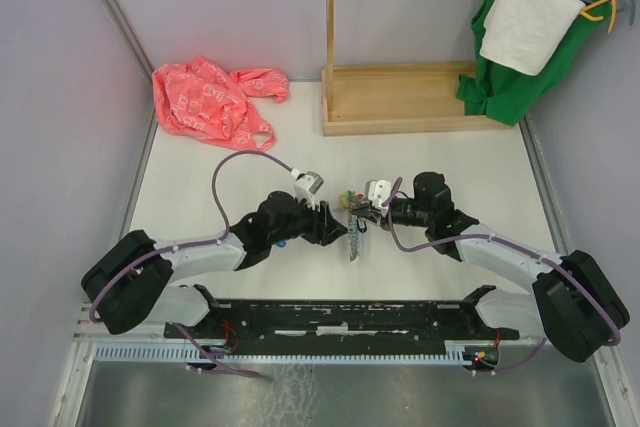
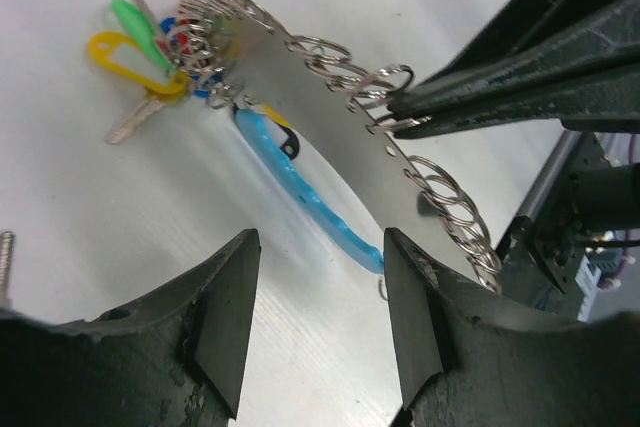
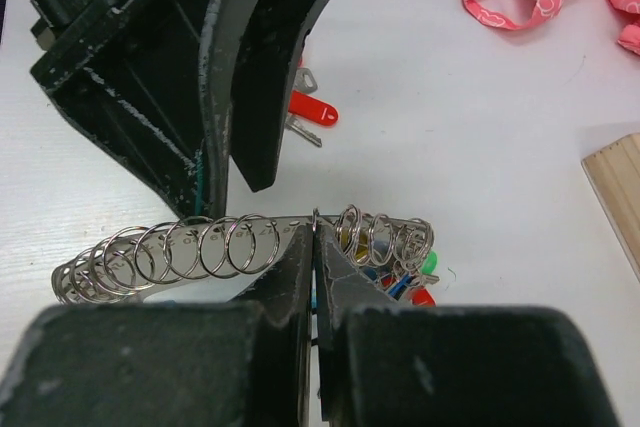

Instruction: Put the keys on the keyring

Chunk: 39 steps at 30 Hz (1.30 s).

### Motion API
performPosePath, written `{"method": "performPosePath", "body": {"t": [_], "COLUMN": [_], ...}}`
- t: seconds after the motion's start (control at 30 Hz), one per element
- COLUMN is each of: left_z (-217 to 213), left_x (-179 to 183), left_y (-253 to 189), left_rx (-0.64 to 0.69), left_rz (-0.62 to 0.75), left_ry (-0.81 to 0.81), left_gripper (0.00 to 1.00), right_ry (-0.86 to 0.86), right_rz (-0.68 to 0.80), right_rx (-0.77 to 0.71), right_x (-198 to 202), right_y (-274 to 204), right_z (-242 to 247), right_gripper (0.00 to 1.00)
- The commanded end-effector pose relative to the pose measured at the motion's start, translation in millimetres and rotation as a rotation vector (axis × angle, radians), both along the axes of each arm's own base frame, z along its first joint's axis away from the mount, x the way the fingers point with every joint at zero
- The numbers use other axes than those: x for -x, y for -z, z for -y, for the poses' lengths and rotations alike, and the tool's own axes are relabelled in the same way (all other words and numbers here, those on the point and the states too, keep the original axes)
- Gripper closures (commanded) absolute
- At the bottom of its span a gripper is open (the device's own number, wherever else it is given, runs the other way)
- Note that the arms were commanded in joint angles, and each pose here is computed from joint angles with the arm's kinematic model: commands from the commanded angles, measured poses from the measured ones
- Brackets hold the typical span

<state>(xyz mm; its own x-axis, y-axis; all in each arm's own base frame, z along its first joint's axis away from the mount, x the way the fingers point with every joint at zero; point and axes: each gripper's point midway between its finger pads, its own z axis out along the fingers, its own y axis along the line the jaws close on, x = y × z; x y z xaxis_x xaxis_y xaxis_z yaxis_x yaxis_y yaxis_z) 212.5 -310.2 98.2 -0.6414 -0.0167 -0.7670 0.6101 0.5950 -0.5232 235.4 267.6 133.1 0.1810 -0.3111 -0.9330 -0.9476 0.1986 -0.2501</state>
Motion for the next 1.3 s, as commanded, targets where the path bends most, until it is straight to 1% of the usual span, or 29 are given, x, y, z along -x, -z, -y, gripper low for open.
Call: {"method": "performPosePath", "body": {"t": [0.0, 0.17, 0.3, 0.43, 0.53, 0.67, 0.87, 1.07, 1.27], "left_z": [-13, -37, -62, -87, -97, -105, -112, -111, -110], "left_x": [-24, -34, -39, -42, -42, -41, -50, -57, -63], "left_y": [-18, -14, -1, 10, 18, 32, 46, 53, 58], "left_rx": [-0.035, -0.138, -0.244, -0.352, -0.395, -0.41, -0.418, -0.391, -0.392], "left_rz": [0.156, 0.15, 0.084, 0.001, -0.071, -0.139, -0.203, -0.228, -0.236], "left_ry": [-0.095, -0.209, -0.325, -0.464, -0.541, -0.594, -0.633, -0.639, -0.639], "left_gripper": [0.41, 0.41, 0.44, 0.48, 0.52, 0.56, 0.59, 0.61, 0.64], "right_ry": [-0.066, -0.089, -0.115, -0.13, -0.139, -0.141, -0.144, -0.146, -0.143], "right_rz": [0.034, 0.051, 0.05, 0.055, 0.053, 0.053, 0.049, 0.046, 0.045], "right_rx": [0.006, 0.023, 0.033, 0.034, 0.031, 0.031, 0.032, 0.03, 0.029], "right_x": [1, 4, 10, 14, 16, 16, 17, 18, 18], "right_y": [-9, -7, -6, -9, -9, -8, -7, -7, -6], "right_z": [-6, -5, -4, -4, -4, -4, -3, -4, -4], "right_gripper": [0.97, 0.99, 0.99, 0.99, 0.99, 0.99, 0.99, 0.99, 0.99]}}
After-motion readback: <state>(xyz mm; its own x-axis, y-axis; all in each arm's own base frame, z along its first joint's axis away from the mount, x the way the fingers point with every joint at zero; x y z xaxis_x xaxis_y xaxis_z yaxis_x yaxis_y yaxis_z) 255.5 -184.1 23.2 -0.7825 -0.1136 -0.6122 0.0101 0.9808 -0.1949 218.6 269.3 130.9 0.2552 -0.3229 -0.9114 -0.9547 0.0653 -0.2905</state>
